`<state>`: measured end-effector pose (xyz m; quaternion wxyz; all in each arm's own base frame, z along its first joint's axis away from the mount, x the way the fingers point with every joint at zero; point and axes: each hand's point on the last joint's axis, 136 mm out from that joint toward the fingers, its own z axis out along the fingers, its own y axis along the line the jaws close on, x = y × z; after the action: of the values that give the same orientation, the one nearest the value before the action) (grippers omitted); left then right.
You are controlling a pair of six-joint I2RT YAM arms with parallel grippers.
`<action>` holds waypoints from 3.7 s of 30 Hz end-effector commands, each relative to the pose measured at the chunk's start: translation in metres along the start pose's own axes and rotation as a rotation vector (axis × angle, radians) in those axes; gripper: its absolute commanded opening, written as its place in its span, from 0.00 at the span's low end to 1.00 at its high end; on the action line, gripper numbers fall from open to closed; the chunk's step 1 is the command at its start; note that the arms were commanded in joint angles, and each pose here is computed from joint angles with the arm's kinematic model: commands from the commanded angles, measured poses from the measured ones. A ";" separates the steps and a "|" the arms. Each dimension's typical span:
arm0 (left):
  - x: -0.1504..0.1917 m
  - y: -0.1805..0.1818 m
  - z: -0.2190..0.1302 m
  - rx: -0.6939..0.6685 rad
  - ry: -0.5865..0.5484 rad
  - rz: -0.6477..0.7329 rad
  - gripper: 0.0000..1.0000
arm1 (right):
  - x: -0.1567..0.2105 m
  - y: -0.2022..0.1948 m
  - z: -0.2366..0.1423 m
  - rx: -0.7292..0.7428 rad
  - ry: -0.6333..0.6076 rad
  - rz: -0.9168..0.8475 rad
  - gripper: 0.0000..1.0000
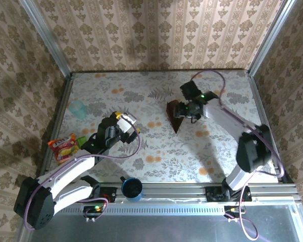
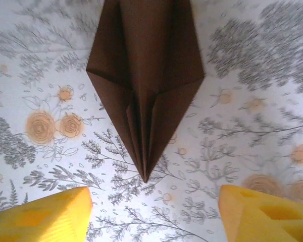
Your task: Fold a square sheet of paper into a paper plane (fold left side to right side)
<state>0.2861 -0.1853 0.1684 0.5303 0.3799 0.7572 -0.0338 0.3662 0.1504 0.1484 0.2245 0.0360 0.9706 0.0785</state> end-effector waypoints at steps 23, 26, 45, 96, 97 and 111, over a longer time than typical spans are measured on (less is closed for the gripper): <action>0.003 0.021 0.007 -0.074 0.036 -0.136 1.00 | 0.012 -0.204 -0.046 0.297 -0.630 0.209 1.00; 0.004 0.024 0.005 -0.086 0.038 -0.156 1.00 | 0.008 -0.206 -0.033 0.302 -0.686 0.162 1.00; 0.050 0.103 -0.018 -0.324 0.048 -0.417 1.00 | -0.027 -0.185 0.015 0.122 -0.793 0.030 1.00; 0.144 0.178 0.034 -0.540 0.014 -0.502 1.00 | -0.025 -0.165 0.038 0.127 -0.765 -0.086 1.00; 0.143 0.178 0.034 -0.539 0.014 -0.500 1.00 | -0.025 -0.164 0.038 0.127 -0.765 -0.086 1.00; 0.144 0.178 0.034 -0.541 0.016 -0.502 1.00 | -0.025 -0.162 0.040 0.138 -0.757 -0.100 1.00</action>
<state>0.3961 0.0070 0.0893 0.5716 0.0297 0.8184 0.0511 0.3930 -0.0036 0.0856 0.5542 0.0311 0.8318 -0.0019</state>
